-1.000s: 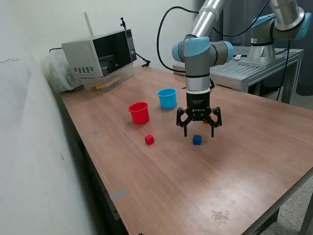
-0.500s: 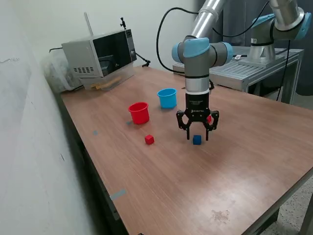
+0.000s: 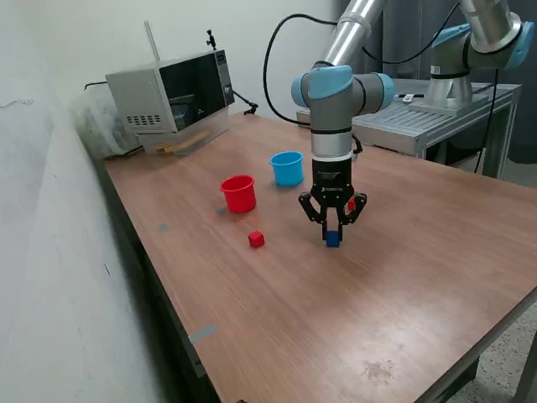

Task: Place red objects in the red bin, and blue objects in the blue bin.

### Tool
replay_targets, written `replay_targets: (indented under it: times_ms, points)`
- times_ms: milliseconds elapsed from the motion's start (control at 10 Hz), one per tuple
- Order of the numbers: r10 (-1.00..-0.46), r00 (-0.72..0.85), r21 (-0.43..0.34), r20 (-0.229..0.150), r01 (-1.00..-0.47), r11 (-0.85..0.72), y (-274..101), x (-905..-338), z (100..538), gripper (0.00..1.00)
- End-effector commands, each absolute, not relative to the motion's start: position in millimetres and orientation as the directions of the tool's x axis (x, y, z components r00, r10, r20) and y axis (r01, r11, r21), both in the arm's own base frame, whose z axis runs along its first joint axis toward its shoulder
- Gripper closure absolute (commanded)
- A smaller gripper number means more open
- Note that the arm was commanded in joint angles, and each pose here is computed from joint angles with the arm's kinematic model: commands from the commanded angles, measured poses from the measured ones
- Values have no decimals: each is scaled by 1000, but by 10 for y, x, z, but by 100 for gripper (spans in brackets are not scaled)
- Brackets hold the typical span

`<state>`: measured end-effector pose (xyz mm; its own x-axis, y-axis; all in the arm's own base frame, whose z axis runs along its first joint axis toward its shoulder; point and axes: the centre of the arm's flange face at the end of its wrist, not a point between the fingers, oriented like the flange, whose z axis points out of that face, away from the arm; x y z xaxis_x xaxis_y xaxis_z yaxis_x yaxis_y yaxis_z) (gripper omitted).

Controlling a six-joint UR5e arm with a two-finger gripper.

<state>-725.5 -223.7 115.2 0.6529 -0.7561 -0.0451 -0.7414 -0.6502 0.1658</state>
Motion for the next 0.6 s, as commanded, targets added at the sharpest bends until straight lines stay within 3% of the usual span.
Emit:
replay_targets:
  times_ms: [0,100,300,500]
  points:
    - [-764,641,141,-75,-751,-645,-2152,-7259,1139,100]
    - [-766,636,141,-93,-753,-643,-2114,-7266,1242,100]
    - [-787,597,193,-155,-763,-617,-1897,-7271,2032,100]
    - [-853,499,207,-152,-828,-521,-1272,-7073,2677,100]
